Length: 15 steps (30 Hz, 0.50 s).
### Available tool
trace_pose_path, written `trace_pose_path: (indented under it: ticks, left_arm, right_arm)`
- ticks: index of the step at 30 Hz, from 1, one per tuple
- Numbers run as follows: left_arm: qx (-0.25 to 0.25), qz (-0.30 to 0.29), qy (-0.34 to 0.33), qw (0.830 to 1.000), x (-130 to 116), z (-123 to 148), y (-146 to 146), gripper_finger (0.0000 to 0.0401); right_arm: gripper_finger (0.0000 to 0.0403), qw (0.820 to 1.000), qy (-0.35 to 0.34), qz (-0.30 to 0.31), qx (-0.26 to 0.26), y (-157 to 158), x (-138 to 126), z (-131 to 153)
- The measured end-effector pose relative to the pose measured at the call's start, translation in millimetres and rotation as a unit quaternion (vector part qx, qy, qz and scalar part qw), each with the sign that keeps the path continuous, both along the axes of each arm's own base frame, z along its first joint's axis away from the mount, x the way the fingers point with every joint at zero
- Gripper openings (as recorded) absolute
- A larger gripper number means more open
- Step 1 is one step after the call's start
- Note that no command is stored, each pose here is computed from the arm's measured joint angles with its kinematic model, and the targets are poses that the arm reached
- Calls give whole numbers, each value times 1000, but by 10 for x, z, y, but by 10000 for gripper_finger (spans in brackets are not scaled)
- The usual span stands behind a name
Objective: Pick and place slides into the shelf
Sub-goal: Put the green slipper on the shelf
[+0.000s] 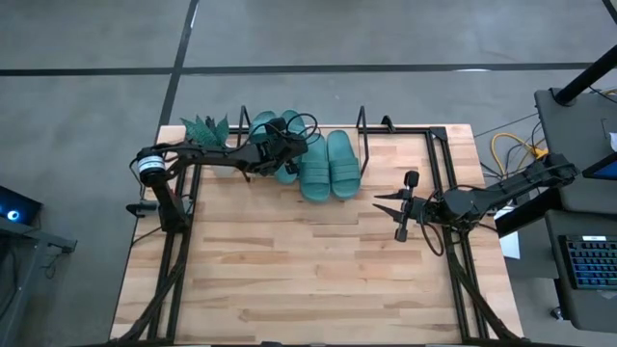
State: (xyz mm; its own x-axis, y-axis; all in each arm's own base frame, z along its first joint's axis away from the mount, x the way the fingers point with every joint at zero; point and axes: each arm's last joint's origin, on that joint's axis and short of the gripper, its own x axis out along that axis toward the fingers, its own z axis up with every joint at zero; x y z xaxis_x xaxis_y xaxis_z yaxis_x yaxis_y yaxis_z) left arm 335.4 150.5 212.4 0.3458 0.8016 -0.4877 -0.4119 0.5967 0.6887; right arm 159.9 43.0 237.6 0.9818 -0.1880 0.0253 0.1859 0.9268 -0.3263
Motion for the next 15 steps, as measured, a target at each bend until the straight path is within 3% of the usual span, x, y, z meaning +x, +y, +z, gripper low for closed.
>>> trace_pose_path:
  ticks: [15]
  left_arm:
    - [-33,-47,18,998,-52,130,-187,200]
  right_arm:
    - [84,1000,1,0,0,0,0,-1]
